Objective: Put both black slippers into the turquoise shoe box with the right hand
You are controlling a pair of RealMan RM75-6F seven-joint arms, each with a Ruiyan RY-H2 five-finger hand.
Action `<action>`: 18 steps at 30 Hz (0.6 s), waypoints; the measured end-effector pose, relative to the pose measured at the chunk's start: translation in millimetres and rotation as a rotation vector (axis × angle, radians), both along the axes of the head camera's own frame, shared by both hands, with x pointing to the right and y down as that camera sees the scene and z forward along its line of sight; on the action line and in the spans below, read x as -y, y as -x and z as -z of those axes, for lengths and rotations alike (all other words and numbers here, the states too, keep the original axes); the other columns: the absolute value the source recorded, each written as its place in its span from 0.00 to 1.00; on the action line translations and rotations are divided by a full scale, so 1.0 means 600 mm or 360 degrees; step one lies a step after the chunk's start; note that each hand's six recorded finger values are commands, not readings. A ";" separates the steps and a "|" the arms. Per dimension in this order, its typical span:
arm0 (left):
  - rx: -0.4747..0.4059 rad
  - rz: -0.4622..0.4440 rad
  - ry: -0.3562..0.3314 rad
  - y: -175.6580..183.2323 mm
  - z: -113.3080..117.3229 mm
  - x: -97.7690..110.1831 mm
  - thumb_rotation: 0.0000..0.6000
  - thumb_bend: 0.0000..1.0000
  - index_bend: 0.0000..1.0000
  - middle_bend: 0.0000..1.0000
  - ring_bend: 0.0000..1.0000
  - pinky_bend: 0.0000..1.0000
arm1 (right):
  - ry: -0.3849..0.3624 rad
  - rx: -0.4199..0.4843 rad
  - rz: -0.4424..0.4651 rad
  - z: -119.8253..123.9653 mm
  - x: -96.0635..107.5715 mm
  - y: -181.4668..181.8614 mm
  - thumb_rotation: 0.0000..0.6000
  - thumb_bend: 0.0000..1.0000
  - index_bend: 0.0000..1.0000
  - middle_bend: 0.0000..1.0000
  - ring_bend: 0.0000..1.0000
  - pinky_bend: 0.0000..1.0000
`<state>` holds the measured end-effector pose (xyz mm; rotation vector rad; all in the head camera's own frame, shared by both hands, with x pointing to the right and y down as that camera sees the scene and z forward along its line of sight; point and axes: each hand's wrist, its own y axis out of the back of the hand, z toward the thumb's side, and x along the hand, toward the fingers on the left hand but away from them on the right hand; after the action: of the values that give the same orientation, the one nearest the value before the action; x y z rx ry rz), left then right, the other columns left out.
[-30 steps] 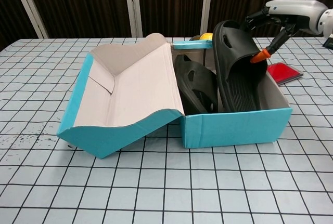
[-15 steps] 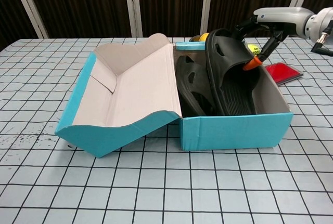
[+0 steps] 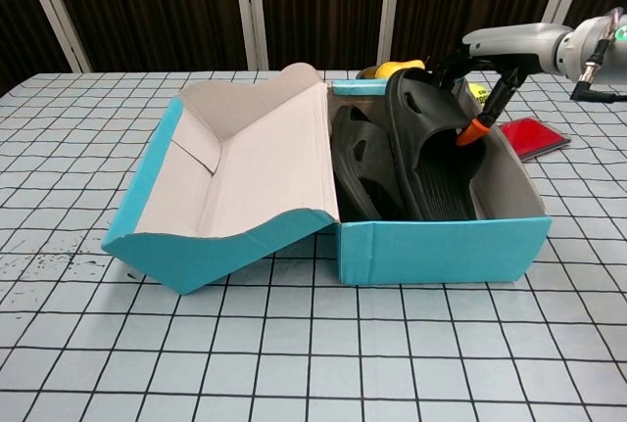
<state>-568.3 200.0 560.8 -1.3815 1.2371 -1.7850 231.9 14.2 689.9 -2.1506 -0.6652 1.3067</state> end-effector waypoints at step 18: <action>-0.0019 0.0007 0.0000 0.003 0.000 0.000 1.00 0.38 0.05 0.00 0.00 0.07 | -0.0053 -0.0220 0.0128 -0.008 0.001 0.011 1.00 0.17 0.61 0.51 0.14 0.00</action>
<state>-570.4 199.8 561.0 -1.3922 1.2474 -1.7823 225.1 13.3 695.0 -2.0179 -0.5354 1.3769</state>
